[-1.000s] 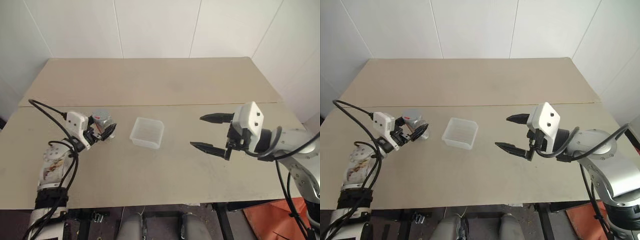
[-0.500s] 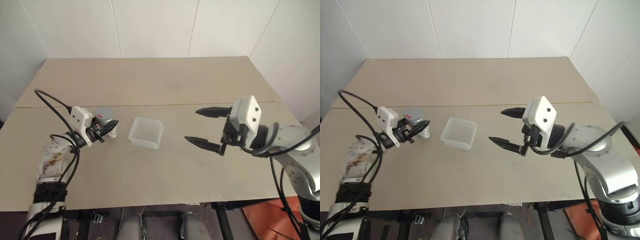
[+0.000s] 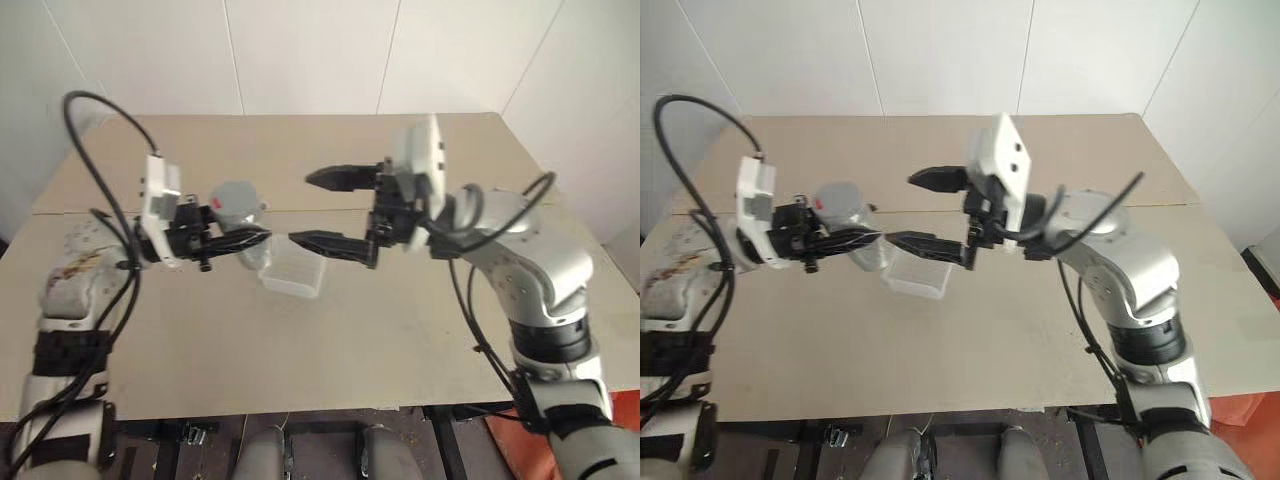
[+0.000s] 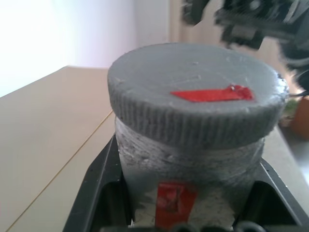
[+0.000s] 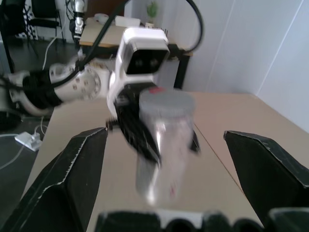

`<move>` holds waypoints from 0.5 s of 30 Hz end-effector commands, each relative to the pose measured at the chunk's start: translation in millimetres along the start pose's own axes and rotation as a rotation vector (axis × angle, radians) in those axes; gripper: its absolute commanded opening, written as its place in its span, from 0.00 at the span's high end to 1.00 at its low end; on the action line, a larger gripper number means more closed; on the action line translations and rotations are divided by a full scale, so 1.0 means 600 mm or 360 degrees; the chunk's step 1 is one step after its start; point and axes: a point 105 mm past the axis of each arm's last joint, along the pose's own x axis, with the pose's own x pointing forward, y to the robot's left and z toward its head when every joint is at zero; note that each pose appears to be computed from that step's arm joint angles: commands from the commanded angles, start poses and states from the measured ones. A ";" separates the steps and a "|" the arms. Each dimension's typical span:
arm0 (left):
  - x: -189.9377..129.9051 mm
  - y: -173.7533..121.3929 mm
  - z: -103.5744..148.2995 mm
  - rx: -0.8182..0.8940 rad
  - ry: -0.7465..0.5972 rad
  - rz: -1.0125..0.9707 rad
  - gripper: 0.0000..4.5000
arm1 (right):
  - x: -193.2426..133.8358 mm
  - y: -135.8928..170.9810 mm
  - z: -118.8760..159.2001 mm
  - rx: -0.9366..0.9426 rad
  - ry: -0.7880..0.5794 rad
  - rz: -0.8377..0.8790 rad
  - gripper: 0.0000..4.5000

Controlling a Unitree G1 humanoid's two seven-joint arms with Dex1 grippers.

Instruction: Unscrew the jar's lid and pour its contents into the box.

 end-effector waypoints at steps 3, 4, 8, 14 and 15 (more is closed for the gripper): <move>0.029 0.006 0.001 0.0086 -0.0006 -0.0105 0.56 | 0.023 -0.008 0.008 -0.0029 0.0029 -0.0055 0.00; 0.034 0.008 0.001 0.0085 -0.0020 -0.0115 0.56 | 0.028 -0.013 0.006 -0.0018 0.0040 -0.0078 0.00; 0.046 0.011 0.002 0.0099 -0.0040 -0.0151 0.56 | 0.038 -0.029 -0.004 0.0003 0.0104 -0.0163 0.00; 0.047 0.011 -0.002 0.0117 -0.0019 -0.0178 0.56 | 0.041 -0.033 -0.013 0.0022 0.0130 -0.0176 0.00; 0.047 0.011 -0.002 0.0120 -0.0014 -0.0182 0.56 | 0.041 -0.033 -0.014 0.0026 0.0131 -0.0171 0.00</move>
